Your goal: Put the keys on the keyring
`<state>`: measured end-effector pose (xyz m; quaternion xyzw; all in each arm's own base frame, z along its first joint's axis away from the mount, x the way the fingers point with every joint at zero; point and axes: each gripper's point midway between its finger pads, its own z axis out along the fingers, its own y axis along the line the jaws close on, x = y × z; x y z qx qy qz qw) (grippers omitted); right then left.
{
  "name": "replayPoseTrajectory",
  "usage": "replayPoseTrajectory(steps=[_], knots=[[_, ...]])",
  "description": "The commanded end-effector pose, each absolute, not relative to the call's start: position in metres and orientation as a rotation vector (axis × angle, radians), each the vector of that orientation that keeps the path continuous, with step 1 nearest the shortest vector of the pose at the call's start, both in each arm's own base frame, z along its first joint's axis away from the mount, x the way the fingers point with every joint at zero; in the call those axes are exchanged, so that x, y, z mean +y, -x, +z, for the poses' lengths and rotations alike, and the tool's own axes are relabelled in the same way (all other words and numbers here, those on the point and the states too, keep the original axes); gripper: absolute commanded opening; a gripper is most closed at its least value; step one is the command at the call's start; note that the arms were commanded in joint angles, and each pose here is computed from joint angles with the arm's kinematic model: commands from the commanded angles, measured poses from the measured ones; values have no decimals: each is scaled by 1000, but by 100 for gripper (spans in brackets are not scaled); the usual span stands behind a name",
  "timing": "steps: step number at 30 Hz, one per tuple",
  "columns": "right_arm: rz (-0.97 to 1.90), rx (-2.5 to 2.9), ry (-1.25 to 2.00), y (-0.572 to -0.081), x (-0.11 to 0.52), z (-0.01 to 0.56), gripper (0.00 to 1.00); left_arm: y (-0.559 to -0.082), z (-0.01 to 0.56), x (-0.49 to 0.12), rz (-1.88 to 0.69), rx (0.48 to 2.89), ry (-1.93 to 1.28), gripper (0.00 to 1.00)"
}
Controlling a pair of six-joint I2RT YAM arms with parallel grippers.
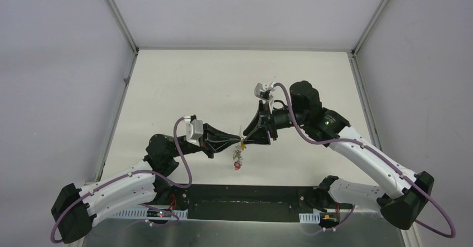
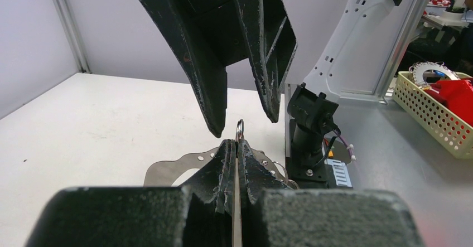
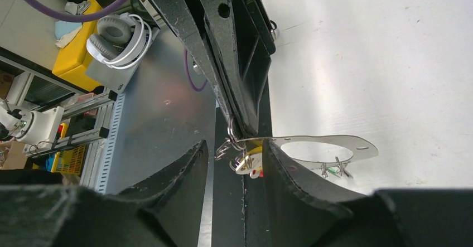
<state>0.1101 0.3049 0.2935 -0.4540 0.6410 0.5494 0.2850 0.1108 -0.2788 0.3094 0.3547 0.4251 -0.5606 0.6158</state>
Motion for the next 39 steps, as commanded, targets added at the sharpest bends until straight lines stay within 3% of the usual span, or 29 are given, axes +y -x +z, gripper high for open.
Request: replayPoseTrajectory(steps=[1,7,11,16,28,35,39], knots=[[1472,1619,1201,-112,314,324,42,-105,341,-271,-1286,867,-778,0],[1473,1637,1210,-110,317,319,30,-106,341,-271,-1284,868,-778,0],[1462,1658,1217,-110,317,312,29,-105,341,-271,-1284,869,-778,0],[1425,1673,1233,-112,315,309,1,-105,342,-271,-1283,868,-779,0],[1364,1671,1261,-114,309,312,0,-105,338,-271,-1282,893,-784,1],[1303,1735,1319,-115,302,302,0,-107,328,-270,-1227,979,-845,38],[1305,1804,1379,-109,298,291,0,-107,324,-271,-1177,1040,-928,41]])
